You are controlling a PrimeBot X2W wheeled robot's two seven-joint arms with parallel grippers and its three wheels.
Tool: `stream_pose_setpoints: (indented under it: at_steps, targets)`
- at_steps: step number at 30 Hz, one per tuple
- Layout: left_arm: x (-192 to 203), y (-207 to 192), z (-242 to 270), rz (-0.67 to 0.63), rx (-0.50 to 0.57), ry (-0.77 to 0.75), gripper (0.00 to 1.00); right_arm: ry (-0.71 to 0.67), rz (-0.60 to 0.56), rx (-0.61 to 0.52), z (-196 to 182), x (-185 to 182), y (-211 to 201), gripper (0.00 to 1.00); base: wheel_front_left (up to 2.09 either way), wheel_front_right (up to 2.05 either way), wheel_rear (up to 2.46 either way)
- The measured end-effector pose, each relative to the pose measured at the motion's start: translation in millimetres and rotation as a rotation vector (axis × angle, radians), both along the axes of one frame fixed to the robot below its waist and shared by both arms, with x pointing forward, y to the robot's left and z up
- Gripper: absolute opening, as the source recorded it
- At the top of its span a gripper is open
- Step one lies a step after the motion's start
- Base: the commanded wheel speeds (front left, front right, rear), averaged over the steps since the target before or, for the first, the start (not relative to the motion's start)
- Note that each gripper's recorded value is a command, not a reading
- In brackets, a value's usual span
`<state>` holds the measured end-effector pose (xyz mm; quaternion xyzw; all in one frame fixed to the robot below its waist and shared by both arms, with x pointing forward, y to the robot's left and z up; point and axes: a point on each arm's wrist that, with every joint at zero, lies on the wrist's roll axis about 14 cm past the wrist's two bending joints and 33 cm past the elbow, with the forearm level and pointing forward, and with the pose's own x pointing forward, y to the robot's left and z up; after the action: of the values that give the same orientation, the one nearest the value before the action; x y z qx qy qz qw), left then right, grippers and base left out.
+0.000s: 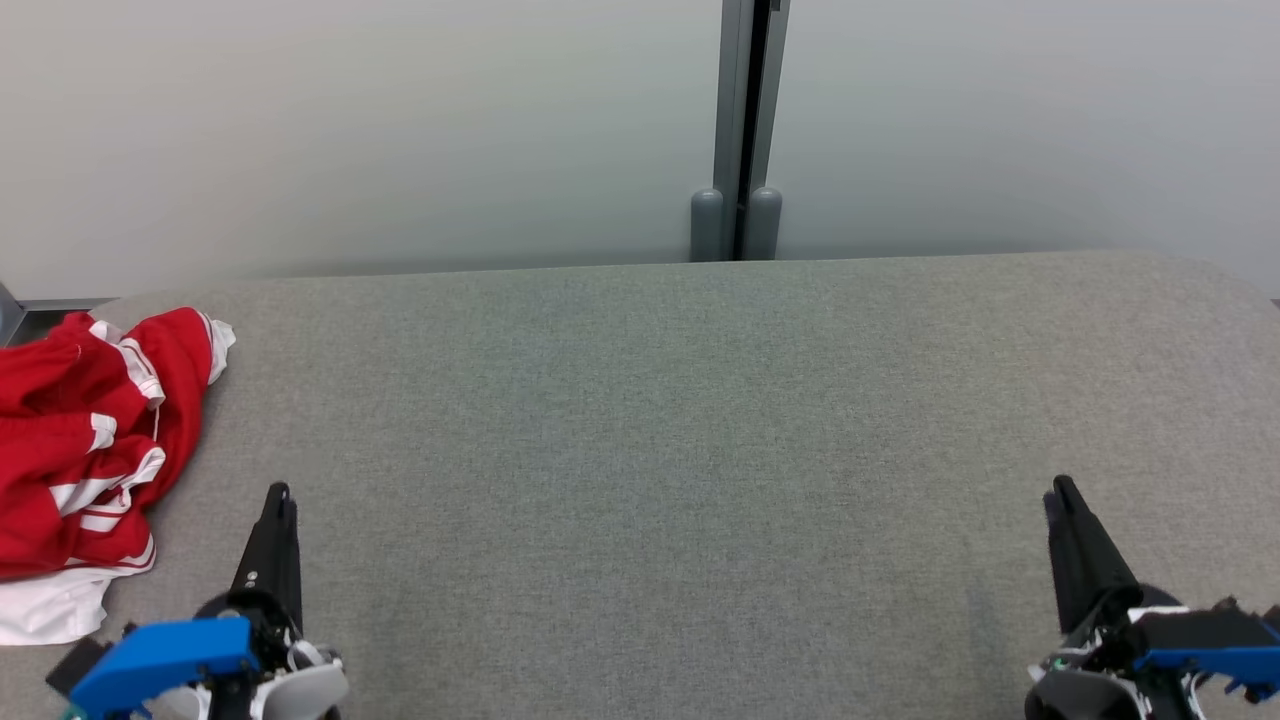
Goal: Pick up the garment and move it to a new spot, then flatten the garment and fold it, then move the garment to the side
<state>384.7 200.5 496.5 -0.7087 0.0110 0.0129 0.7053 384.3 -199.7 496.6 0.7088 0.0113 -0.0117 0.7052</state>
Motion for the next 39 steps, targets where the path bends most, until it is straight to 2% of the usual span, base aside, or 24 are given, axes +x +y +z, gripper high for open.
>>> stream_pose_setpoints:
  at_steps: [3,8,13,21,30,39]
  targets:
    - [-13.6,-0.2,-25.2,0.011,-0.007,0.075,1.0,0.066,-0.003,0.005,-21.8,-10.8,2.3,1.0,0.0,0.0,0.0]
    - [-13.3,-2.2,-25.2,0.012,0.007,0.076,1.0,0.067,-0.003,-0.013,-22.1,-10.6,4.4,1.0,0.0,0.0,0.0]
    - [-13.0,-4.6,-26.0,0.01,0.066,0.085,1.0,0.07,-0.008,-0.064,-22.3,-10.4,5.2,1.0,0.0,0.0,0.0]
    - [-13.4,-7.6,-28.8,0.004,0.189,0.107,1.0,0.075,-0.007,-0.197,-22.8,-10.1,6.2,1.0,0.0,0.0,0.0]
    - [-13.5,-13.5,-29.2,-0.018,0.374,0.114,1.0,0.076,0.006,-0.391,-22.7,-9.5,8.2,1.0,0.0,0.0,0.0]
    - [-14.3,-17.9,-28.0,-0.035,0.545,0.108,1.0,0.066,0.007,-0.528,-20.7,-9.3,9.2,1.0,0.0,0.0,0.0]
